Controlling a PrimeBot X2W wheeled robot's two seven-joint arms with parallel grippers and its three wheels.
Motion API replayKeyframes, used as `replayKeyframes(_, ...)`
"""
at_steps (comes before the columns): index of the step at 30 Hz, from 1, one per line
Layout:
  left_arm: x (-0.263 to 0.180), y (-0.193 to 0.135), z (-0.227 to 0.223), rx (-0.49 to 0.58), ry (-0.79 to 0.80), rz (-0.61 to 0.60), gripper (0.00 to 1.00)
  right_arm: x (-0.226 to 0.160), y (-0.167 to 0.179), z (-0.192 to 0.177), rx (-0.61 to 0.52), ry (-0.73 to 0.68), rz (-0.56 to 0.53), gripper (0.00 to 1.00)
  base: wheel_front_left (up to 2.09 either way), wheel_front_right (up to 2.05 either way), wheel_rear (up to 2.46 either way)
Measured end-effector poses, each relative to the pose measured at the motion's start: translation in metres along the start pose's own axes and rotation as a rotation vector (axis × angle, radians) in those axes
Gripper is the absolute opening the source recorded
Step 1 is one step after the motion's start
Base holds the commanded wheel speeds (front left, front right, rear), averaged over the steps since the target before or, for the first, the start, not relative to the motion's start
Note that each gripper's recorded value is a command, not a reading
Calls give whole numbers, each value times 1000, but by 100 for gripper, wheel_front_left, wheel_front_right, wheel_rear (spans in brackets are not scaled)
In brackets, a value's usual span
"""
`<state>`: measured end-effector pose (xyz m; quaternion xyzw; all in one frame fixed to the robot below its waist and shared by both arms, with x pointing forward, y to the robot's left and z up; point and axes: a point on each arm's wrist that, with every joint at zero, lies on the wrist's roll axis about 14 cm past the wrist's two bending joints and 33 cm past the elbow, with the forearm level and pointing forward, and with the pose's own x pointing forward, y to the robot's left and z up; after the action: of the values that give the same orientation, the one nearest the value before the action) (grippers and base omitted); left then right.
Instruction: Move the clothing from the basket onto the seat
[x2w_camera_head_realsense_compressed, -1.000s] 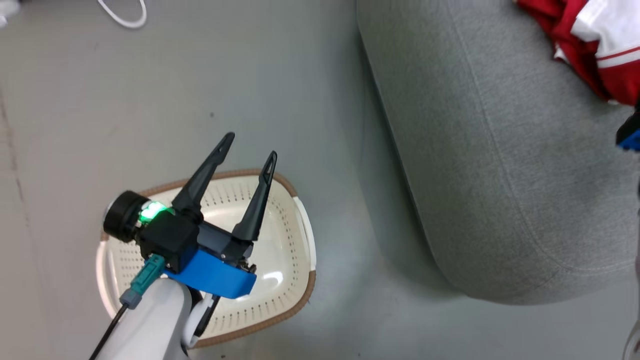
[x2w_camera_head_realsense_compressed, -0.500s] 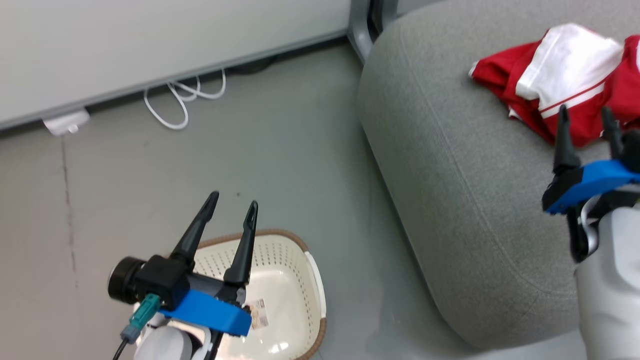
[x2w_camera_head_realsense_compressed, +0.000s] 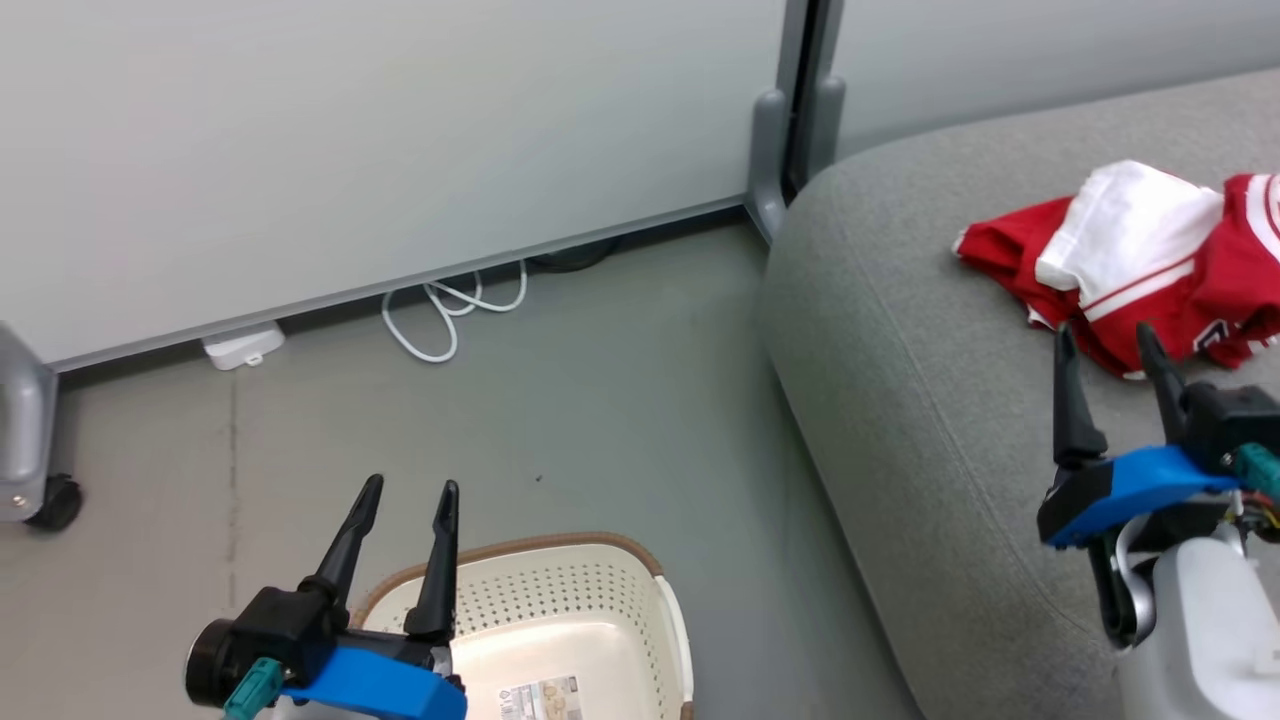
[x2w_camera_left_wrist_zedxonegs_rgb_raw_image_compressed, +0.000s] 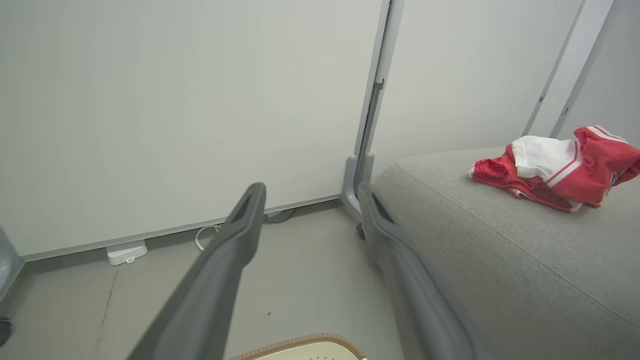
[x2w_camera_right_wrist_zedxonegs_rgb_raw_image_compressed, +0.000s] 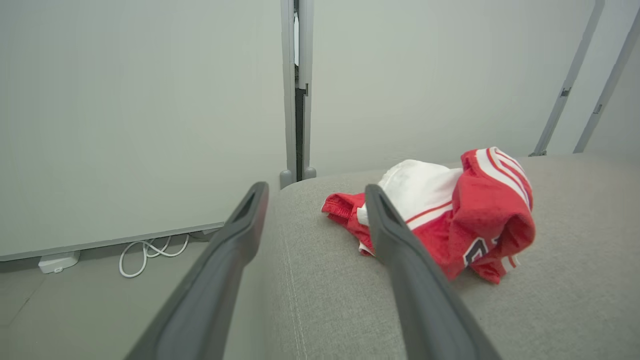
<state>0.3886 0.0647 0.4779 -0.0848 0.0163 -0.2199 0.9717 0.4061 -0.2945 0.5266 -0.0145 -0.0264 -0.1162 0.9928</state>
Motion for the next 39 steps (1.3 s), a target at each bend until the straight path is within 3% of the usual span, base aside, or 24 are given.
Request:
replayKeyframes(19,-50,47,9,0,-30,210,100,-37,79,-28,-5,77,221,100,0,0,0)
replayKeyframes(39,-83,81,4,0,-13,335,100,-56,115,-34,54,100,327,100,0,0,0)
